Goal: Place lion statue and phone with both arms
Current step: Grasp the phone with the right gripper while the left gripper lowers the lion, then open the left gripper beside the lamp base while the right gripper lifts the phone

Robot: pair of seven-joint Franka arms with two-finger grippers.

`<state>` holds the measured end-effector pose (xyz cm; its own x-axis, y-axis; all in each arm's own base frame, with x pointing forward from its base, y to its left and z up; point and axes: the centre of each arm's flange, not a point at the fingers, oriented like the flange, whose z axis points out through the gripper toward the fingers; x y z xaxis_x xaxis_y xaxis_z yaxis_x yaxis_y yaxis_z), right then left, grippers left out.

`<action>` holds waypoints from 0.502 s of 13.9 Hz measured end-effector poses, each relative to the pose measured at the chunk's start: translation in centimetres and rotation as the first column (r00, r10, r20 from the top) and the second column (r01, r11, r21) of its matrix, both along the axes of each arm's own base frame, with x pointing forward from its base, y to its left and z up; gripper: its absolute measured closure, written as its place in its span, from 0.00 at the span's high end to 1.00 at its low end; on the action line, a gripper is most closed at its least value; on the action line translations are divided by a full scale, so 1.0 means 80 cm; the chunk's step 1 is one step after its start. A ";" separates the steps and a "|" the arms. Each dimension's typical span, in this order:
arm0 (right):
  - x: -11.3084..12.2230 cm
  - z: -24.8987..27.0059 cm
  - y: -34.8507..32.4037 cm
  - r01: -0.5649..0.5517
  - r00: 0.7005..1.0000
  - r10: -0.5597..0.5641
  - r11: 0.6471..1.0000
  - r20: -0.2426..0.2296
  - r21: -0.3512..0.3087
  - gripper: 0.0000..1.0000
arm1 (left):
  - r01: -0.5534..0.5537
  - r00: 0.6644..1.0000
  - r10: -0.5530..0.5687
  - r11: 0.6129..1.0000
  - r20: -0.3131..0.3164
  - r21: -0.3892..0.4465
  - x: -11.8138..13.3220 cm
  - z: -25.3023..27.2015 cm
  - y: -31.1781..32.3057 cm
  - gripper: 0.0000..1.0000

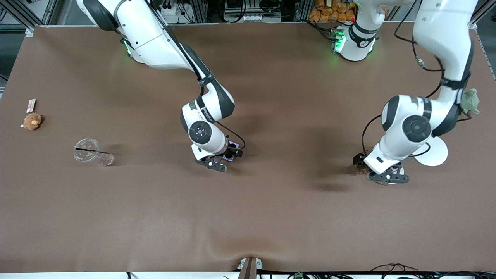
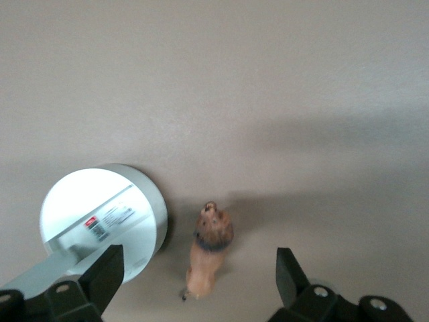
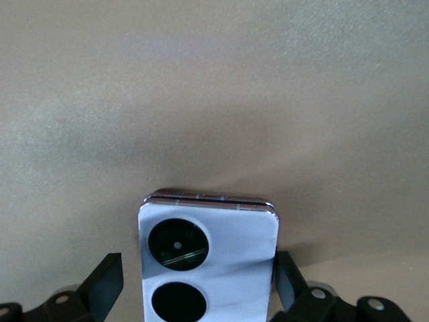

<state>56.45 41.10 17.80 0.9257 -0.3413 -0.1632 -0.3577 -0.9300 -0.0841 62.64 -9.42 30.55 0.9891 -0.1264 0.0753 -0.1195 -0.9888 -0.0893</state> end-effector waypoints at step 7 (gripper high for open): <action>-0.004 -0.012 -0.004 0.002 1.000 -0.002 1.000 -0.013 -0.012 1.00 | 0.002 0.999 -0.001 0.999 -0.033 0.047 -0.003 0.200 -0.032 1.00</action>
<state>56.16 40.75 16.83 0.9230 -0.3449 -0.1707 -0.3603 -0.9303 -0.0683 62.43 -12.00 46.55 0.9908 -0.1303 0.0364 -0.1245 -0.9835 -0.1312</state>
